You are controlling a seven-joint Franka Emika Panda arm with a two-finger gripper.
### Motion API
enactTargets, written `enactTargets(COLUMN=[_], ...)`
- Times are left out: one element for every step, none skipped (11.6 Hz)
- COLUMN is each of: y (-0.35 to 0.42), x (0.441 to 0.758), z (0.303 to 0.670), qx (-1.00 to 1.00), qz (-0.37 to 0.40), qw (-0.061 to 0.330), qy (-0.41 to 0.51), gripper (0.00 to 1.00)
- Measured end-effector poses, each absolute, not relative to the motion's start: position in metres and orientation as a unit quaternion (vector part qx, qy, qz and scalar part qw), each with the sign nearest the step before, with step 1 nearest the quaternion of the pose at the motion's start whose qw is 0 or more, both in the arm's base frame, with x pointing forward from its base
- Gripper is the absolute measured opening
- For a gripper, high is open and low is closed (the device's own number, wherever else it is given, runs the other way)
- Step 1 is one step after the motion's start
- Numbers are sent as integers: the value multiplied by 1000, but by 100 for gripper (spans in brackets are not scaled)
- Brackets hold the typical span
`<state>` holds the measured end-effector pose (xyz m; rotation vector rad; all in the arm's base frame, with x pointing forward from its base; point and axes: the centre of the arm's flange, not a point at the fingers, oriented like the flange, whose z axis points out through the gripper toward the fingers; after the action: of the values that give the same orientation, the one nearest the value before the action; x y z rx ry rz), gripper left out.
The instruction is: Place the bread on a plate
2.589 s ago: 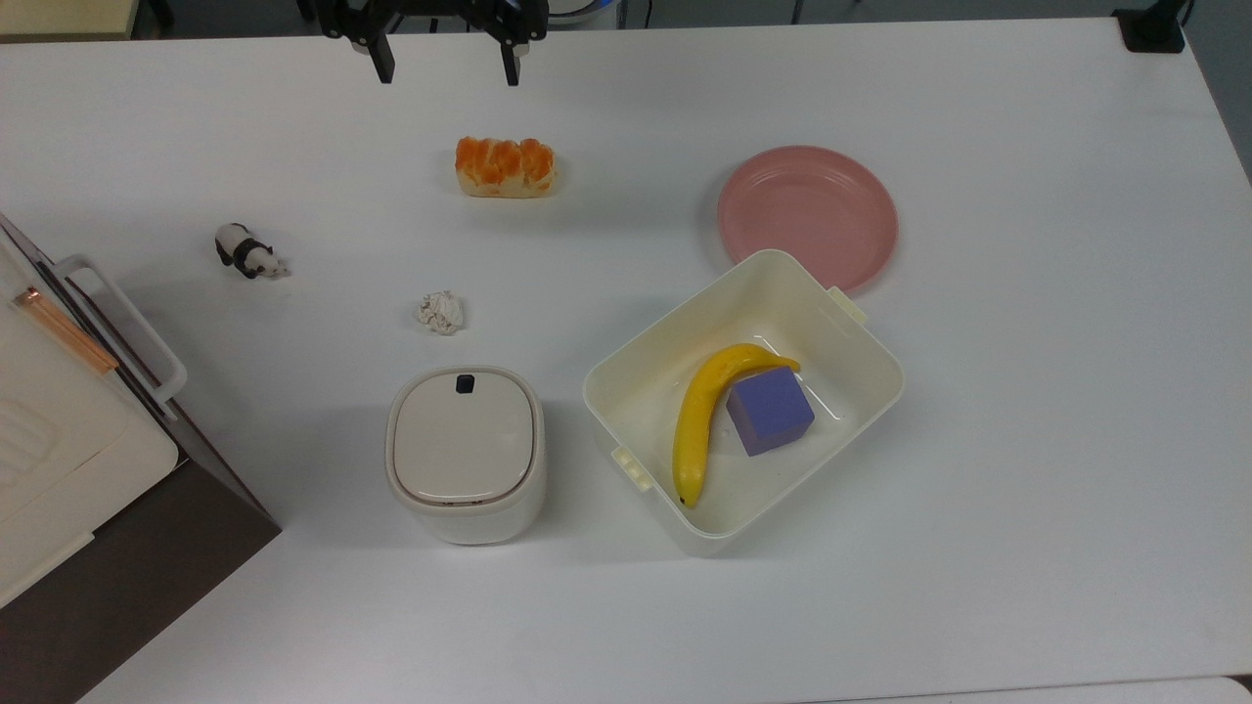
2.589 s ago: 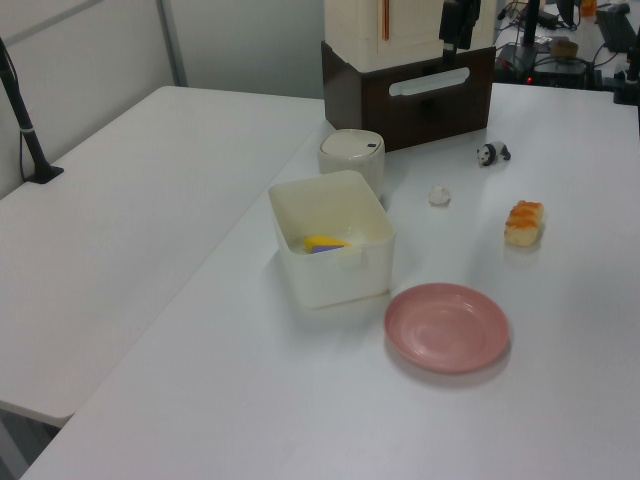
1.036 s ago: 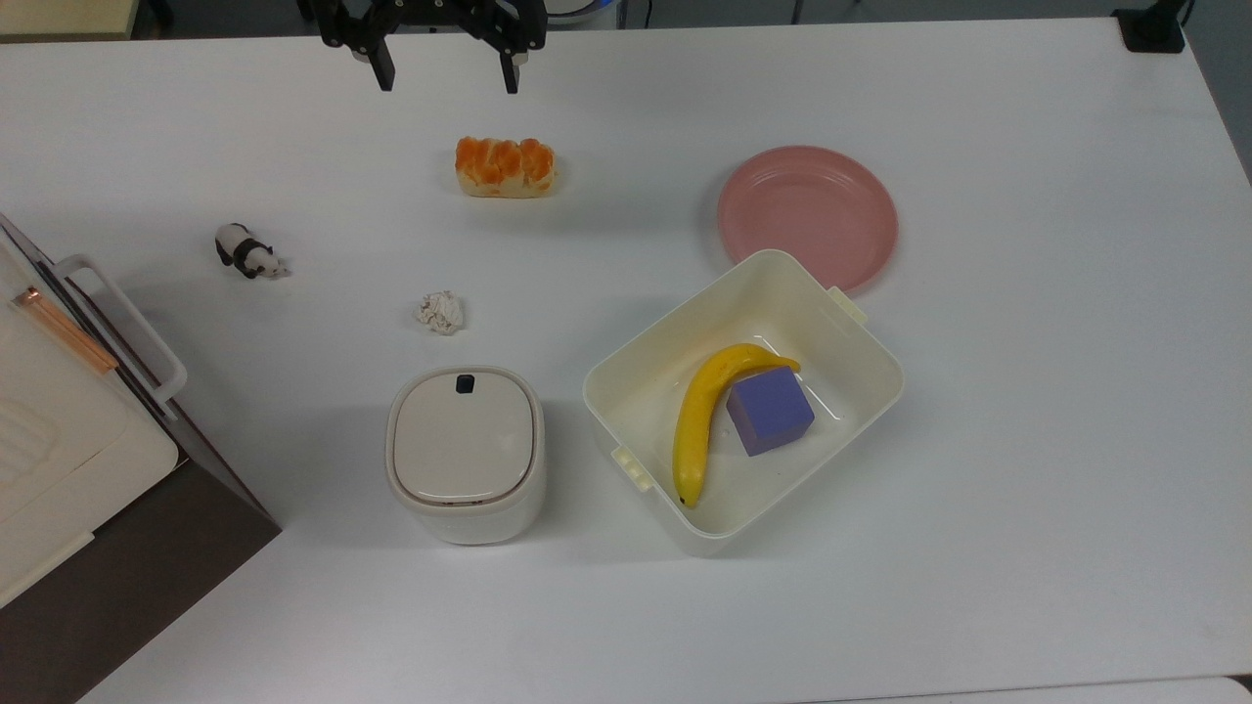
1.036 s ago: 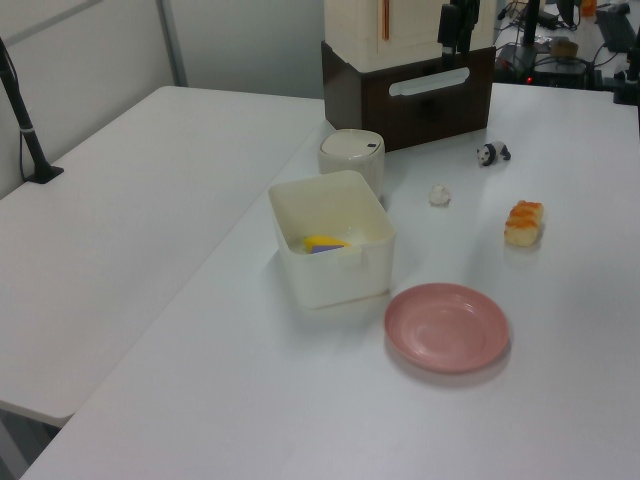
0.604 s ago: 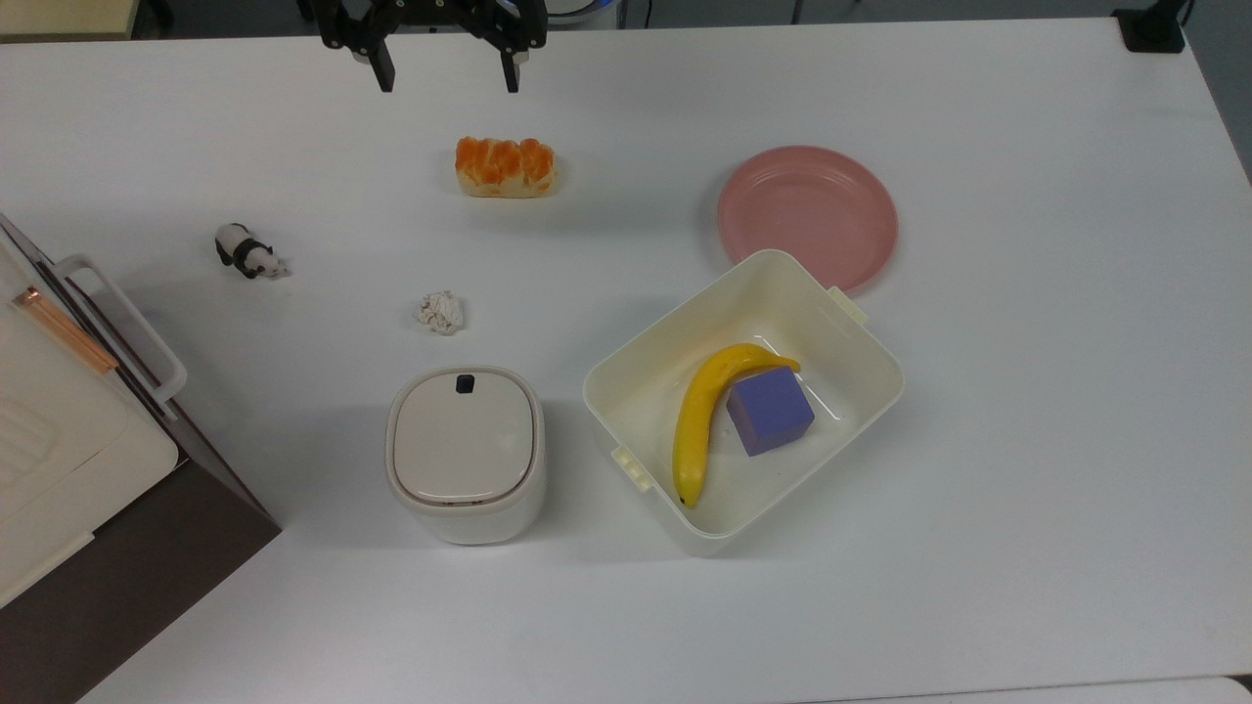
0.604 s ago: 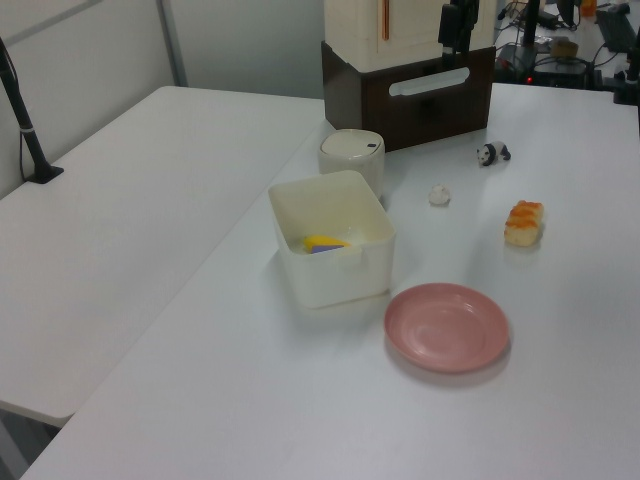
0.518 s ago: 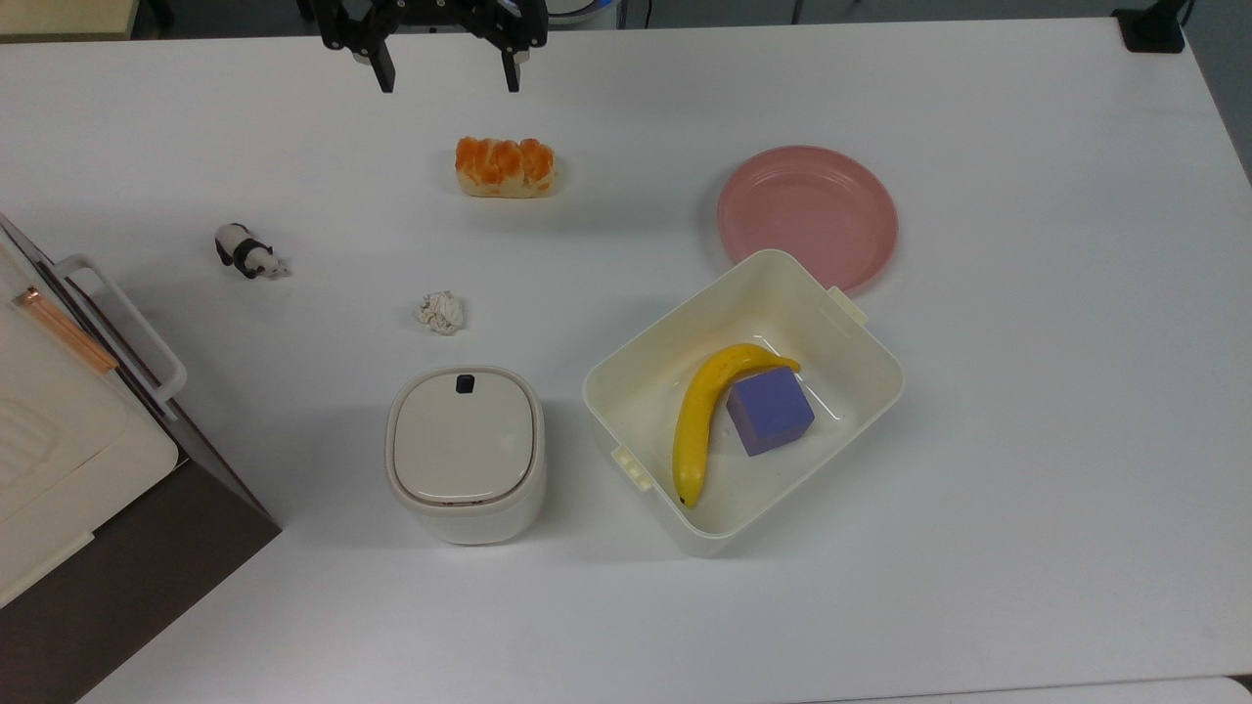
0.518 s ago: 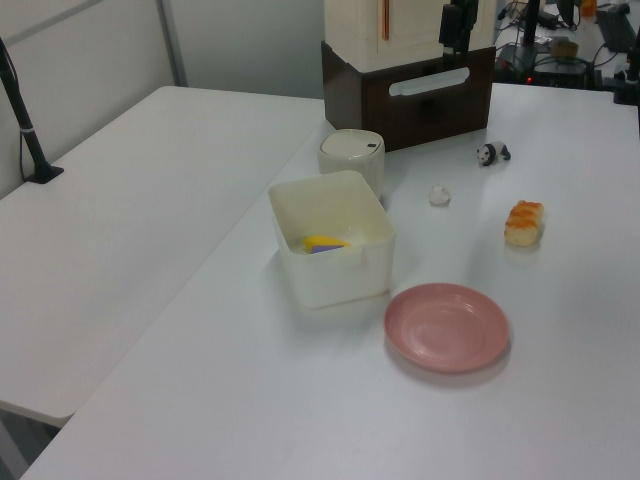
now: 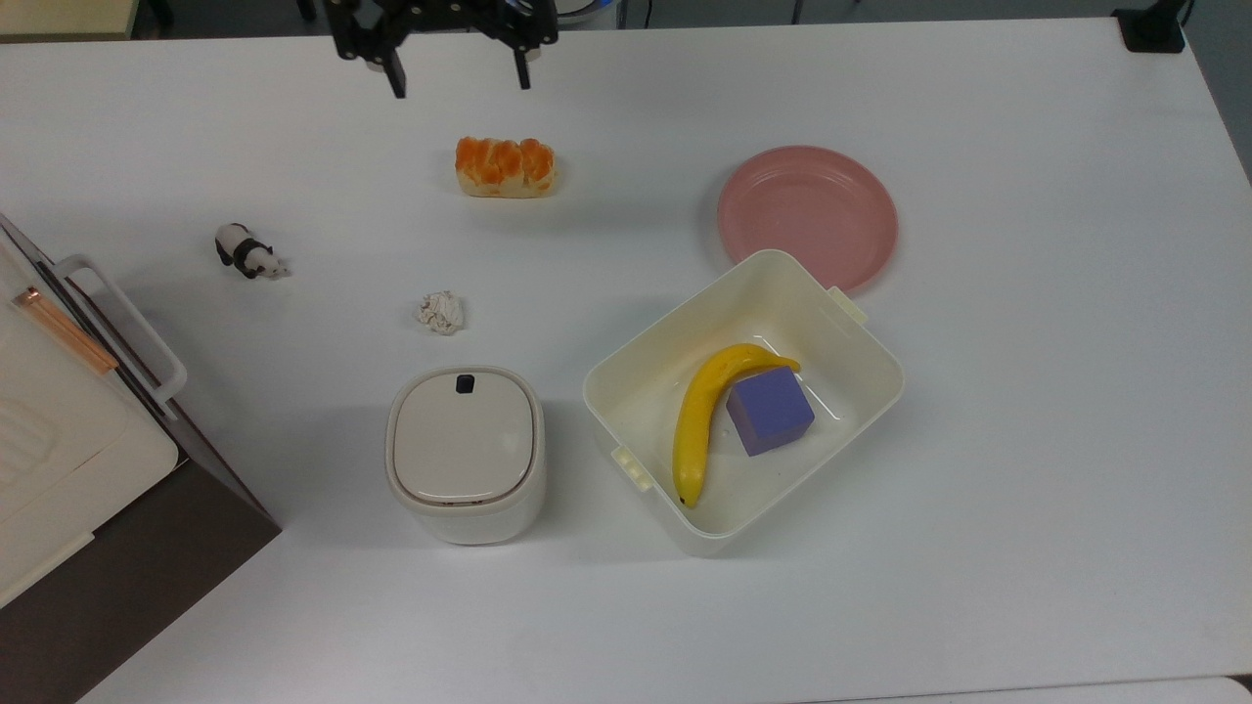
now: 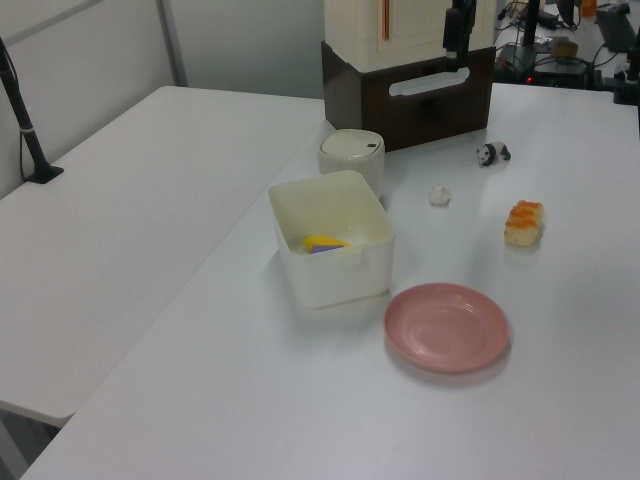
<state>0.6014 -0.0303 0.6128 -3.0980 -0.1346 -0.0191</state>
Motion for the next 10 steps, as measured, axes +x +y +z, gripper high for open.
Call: enactTargets(y=[-22, -16, -14, -13, -9, 0, 11, 22, 31, 36], x=[601, 600, 598, 593, 584, 572, 559, 545, 532, 521], z=[608, 603, 600, 595, 586, 575, 564, 555, 545, 536], qx=[-998, -998, -996, -993, -988, -982, -977, -973, -970, -967], qz=[1, 6, 10, 19, 33, 53, 70, 72, 69, 72], qw=[21, 21, 21, 15, 1, -16, -31, -44, -54, -64], qy=[-58, -66, -81, -112, -148, -179, -199, -216, -228, -237], gripper=[100, 100, 100, 100, 100, 100, 100, 100, 97, 97])
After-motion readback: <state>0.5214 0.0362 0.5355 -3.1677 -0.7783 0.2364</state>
